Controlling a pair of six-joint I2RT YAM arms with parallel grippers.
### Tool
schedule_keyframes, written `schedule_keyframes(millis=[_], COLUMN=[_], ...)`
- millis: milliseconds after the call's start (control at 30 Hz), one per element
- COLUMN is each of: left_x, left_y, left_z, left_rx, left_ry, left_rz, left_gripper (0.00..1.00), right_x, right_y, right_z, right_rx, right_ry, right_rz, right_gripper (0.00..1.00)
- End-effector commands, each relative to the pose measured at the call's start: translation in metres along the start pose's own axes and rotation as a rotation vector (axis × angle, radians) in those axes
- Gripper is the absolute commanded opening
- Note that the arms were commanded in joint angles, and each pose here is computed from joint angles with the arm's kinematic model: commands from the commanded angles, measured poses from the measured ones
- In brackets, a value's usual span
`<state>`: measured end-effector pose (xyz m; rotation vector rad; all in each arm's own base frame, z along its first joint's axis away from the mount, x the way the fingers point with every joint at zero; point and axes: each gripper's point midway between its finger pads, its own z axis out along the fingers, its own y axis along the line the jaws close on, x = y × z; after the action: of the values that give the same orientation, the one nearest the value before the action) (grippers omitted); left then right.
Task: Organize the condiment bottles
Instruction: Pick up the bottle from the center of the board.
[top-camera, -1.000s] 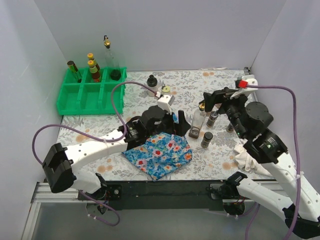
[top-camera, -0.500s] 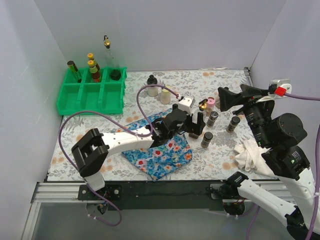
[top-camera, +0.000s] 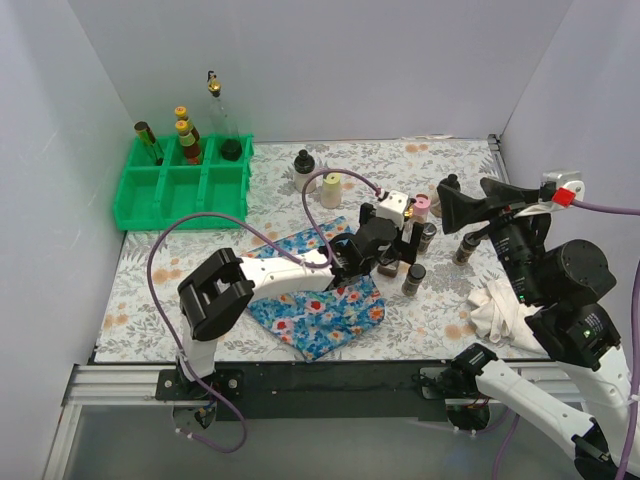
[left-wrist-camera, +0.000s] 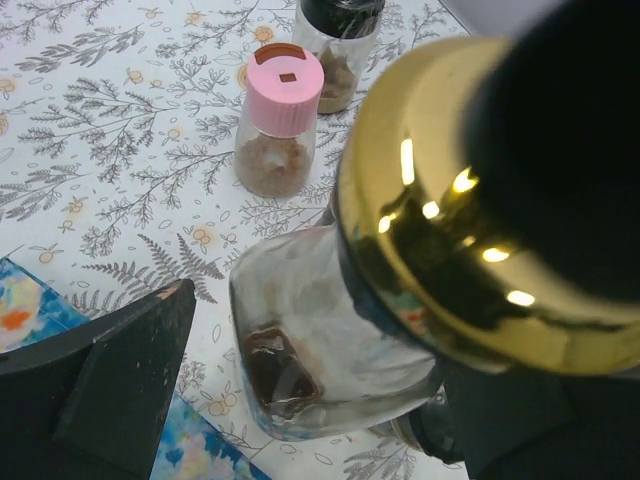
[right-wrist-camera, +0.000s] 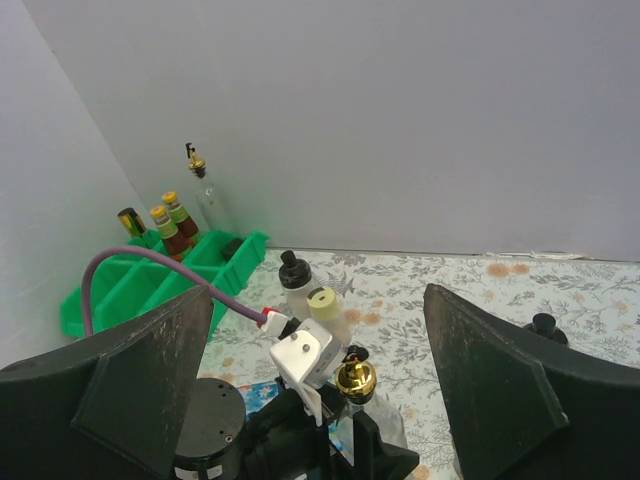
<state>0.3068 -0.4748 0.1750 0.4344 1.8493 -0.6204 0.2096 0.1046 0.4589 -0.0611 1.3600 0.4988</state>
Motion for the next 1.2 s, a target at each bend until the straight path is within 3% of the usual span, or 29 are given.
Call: schedule_keyframes(millis=[0, 367, 467, 500, 600, 700, 833, 1167], left_x=[-0.019, -0.035, -0.043, -0.042, -0.046, -0.050, -0.061, -0.123], left_y=[0.002, -0.006, -0.007, -0.006, -0.008, -0.008, -0.006, 0.033], left_z=[0.009, -0.006, -0.010, -0.011, -0.013, -0.017, -0.030, -0.072], left_rx=[-0.049, -0.028, -0.026, -0.025, -0.014, -0.006, -0.011, -0.200], left_ry=[-0.059, -0.114, -0.138, -0.138, -0.152, -0.159, -0.166, -0.272], left_rz=[0.056, 0.078, 0.088, 0.094, 0.103, 0.104, 0.072, 0.077], left_gripper=[0.98, 0.70, 0.56, 0.46, 0.29, 0.20, 0.00, 0.00], right_x=[-0.006, 0.001, 0.003, 0.005, 0.010, 0.010, 0.011, 0.024], right_y=[-0.002, -0.004, -0.004, -0.004, -0.004, -0.003, -0.002, 0.003], right_z=[0.000, -0.001, -0.001, -0.001, 0.000, -0.001, -0.002, -0.003], right_rx=[0.009, 0.007, 0.006, 0.005, 0.006, -0.003, -0.007, -0.027], right_ry=[-0.042, -0.036, -0.033, -0.030, -0.022, -0.021, -0.019, 0.023], right_rz=[0.006, -0.007, -0.008, -0.007, -0.005, -0.001, 0.013, 0.053], right_gripper=[0.95, 0.94, 0.94, 0.93, 0.93, 0.93, 0.92, 0.91])
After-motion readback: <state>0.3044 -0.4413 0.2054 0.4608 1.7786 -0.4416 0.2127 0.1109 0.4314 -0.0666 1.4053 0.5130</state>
